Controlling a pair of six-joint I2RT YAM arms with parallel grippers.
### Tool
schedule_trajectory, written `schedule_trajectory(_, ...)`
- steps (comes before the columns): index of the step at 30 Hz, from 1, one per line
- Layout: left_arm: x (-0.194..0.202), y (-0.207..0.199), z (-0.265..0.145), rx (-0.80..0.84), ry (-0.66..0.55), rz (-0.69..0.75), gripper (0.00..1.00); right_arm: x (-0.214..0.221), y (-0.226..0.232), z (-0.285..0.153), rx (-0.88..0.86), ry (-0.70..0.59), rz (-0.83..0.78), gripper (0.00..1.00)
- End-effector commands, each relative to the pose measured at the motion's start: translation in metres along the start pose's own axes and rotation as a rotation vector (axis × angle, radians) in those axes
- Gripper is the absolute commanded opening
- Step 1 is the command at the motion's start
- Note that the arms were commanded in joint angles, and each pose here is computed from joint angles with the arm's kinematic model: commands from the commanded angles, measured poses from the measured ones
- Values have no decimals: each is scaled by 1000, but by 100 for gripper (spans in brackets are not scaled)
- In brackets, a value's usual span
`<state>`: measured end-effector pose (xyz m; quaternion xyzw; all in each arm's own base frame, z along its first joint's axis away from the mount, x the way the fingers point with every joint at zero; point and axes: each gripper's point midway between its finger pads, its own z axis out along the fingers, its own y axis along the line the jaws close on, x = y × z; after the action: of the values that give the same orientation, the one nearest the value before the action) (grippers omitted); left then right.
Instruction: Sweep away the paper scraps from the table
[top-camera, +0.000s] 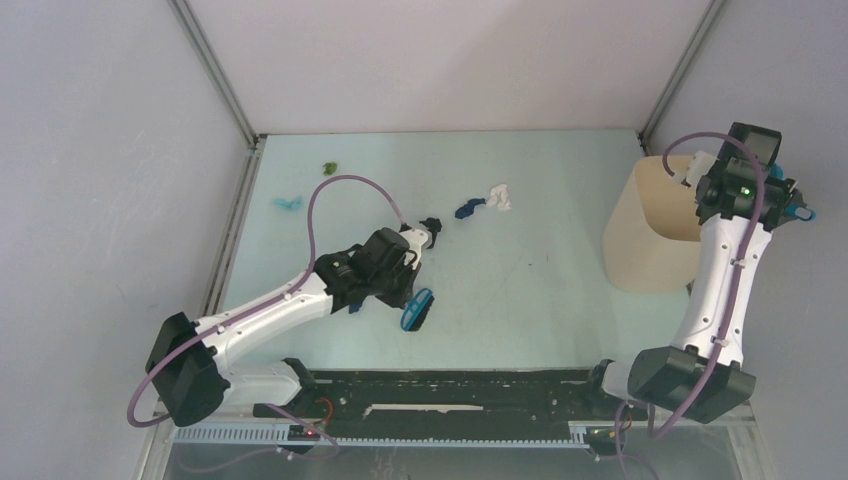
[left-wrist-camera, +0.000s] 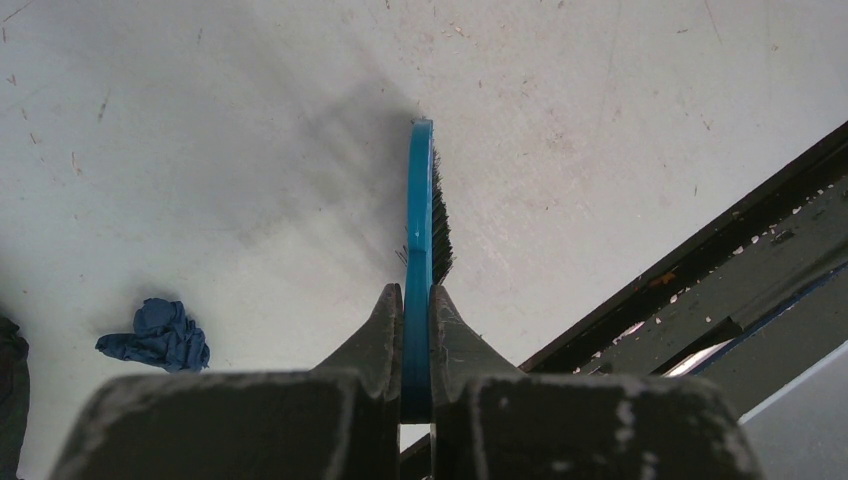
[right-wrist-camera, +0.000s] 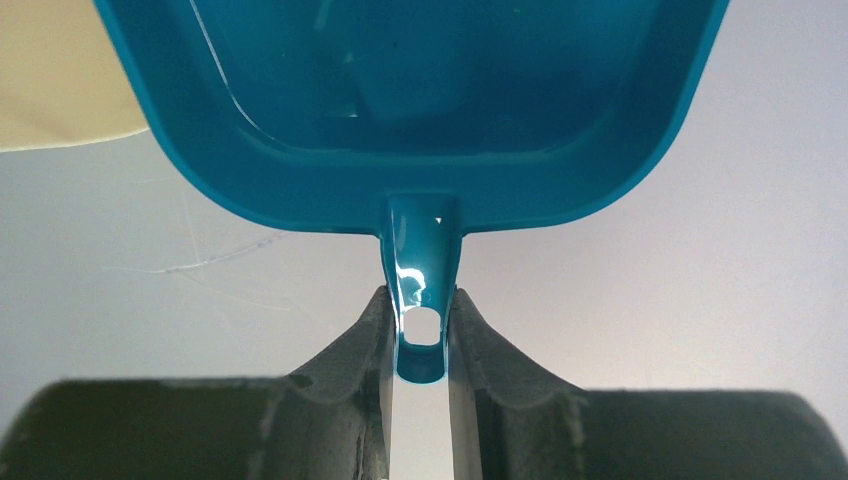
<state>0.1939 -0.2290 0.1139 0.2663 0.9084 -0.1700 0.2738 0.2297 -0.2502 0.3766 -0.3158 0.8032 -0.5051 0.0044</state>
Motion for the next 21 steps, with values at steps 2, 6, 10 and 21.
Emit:
schedule_trajectory(2, 2, 0, -3, 7, 26, 13, 0, -41, -29, -62, 38, -288, 226, 0)
schedule_trajectory(6, 4, 0, -1, 10, 38, 8, 0, -104, -11, -109, -84, -508, 269, 0)
schedule_trajectory(10, 1, 4, -1, -16, 24, 3, 0, -175, 67, -130, -287, -661, 121, 0)
schedule_trajectory(21, -9, 22, -3, -104, -48, -20, 0, -264, 301, -133, -954, -830, -149, 7)
